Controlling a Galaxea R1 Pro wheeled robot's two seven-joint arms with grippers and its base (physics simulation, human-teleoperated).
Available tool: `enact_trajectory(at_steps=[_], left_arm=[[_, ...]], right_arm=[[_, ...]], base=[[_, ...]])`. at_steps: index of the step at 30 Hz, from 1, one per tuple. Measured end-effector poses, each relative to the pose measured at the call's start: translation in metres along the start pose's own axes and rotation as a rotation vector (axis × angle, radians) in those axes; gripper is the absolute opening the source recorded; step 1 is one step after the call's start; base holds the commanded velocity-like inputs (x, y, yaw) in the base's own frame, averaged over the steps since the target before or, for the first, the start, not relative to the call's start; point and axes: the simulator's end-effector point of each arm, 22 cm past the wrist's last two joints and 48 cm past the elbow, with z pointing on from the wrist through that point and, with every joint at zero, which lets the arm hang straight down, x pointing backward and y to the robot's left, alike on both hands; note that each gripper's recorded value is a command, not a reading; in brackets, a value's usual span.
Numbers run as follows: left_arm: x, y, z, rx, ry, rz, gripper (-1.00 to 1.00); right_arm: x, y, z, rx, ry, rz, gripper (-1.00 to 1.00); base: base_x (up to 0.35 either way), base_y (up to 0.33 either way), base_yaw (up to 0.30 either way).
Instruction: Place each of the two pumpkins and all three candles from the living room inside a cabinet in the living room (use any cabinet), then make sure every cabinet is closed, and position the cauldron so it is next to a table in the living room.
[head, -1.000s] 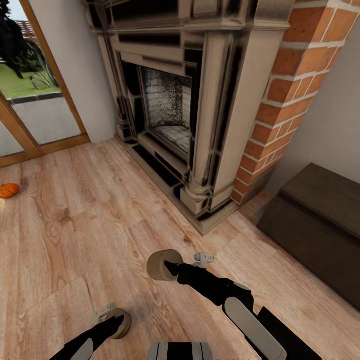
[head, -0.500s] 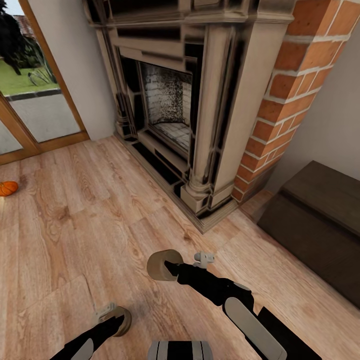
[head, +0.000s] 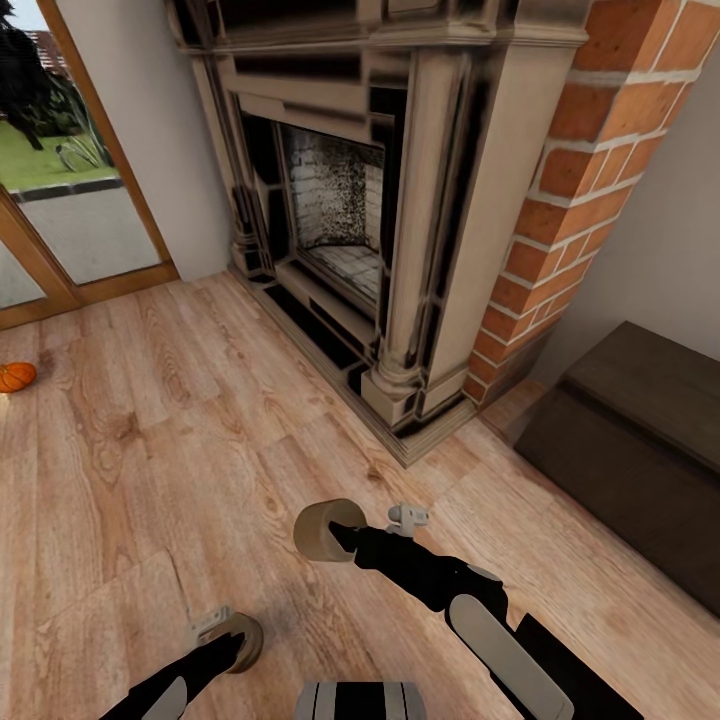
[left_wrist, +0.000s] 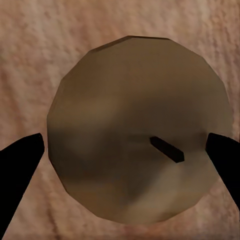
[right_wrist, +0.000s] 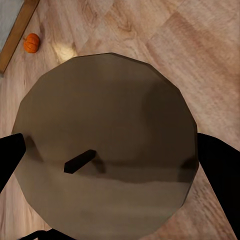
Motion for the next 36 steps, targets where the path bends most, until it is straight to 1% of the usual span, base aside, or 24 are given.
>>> enact_trajectory(at_steps=[30, 36], left_arm=[[0.000, -0.001, 0.000, 0.002, 0.000, 0.000, -1.00], [-0.011, -0.005, -0.006, 0.011, -0.021, 0.006, -1.00]], right_arm=[[0.000, 0.000, 0.000, 0.000, 0.000, 0.000, -1.00], [-0.008, 0.009, -0.006, -0.009, -0.018, -0.016, -1.00]], base=[[0.000, 0.000, 0.000], [0.000, 0.000, 0.000]])
